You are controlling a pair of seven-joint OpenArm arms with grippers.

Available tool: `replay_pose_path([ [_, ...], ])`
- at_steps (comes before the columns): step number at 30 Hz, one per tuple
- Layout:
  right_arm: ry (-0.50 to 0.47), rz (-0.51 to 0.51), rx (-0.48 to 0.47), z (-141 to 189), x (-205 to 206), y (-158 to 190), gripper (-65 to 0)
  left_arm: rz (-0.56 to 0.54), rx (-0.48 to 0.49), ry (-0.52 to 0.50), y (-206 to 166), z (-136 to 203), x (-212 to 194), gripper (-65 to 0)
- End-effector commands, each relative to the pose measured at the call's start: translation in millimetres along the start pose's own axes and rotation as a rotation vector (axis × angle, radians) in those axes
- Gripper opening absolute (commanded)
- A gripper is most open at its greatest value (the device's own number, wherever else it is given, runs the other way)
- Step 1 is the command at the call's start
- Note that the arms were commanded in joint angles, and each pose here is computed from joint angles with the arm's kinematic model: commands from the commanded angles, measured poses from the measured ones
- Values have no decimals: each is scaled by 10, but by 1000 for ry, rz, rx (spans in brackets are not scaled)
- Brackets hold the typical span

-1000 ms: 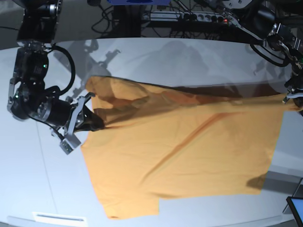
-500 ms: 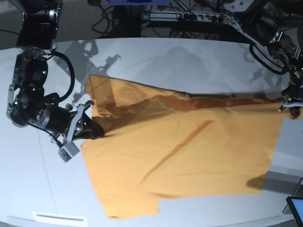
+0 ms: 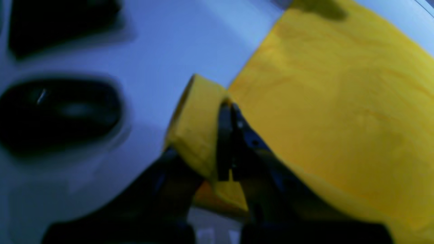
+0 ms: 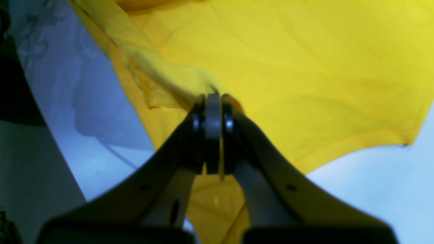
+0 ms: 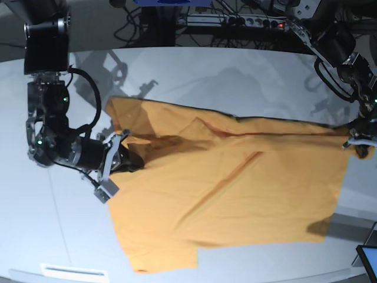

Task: Fold the T-shirt properly
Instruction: 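Drag the held edge across the shirt, folding it over the body, then lower the folded edge onto the shirt and open the left gripper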

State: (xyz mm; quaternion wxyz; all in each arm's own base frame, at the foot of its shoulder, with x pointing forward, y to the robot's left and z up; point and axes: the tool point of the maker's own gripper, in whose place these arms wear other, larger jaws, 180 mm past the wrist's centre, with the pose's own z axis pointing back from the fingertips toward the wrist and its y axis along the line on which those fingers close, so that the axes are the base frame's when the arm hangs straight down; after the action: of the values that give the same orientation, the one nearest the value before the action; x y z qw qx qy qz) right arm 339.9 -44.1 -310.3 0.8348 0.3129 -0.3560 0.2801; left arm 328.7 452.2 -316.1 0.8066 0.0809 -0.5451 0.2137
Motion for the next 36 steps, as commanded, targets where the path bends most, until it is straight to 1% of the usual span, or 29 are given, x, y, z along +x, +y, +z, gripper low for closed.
replay_pose_path([
  [1, -73, 31, 11, 42, 242, 8, -647, -6, -1, -58, 11, -15, 216, -650],
  [4, -76, 15, 10, 25, 227, -33, -647, 10, 31, -39, 32, -64, 144, -650],
  [8, -69, 16, -3, 43, 251, -121, -647, 18, 18, -36, -54, -145, 116, -650],
  [12, -78, 27, -18, 87, 317, -177, -647, 46, 28, -28, -1, -189, 5, -650],
  [16, -71, 31, -51, 184, 306, -295, -647, 48, 37, -17, 64, -207, -44, -650],
  [18, -73, 34, -53, 190, 318, -302, -647, 49, 38, -26, 72, -212, -42, -650],
  [21, -55, 2, -51, 156, 233, -352, -647, 50, 39, -33, 77, -210, -30, -650],
  [26, -71, -34, -45, 100, 187, -393, -647, 51, 39, -32, 73, -215, -31, -650],
  [31, -72, -40, -44, 92, 176, -405, -647, 61, 32, -48, 31, -251, 48, -650],
  [36, -72, -40, -44, 92, 176, -405, -647, 87, 38, -18, 75, -337, -7, -650],
])
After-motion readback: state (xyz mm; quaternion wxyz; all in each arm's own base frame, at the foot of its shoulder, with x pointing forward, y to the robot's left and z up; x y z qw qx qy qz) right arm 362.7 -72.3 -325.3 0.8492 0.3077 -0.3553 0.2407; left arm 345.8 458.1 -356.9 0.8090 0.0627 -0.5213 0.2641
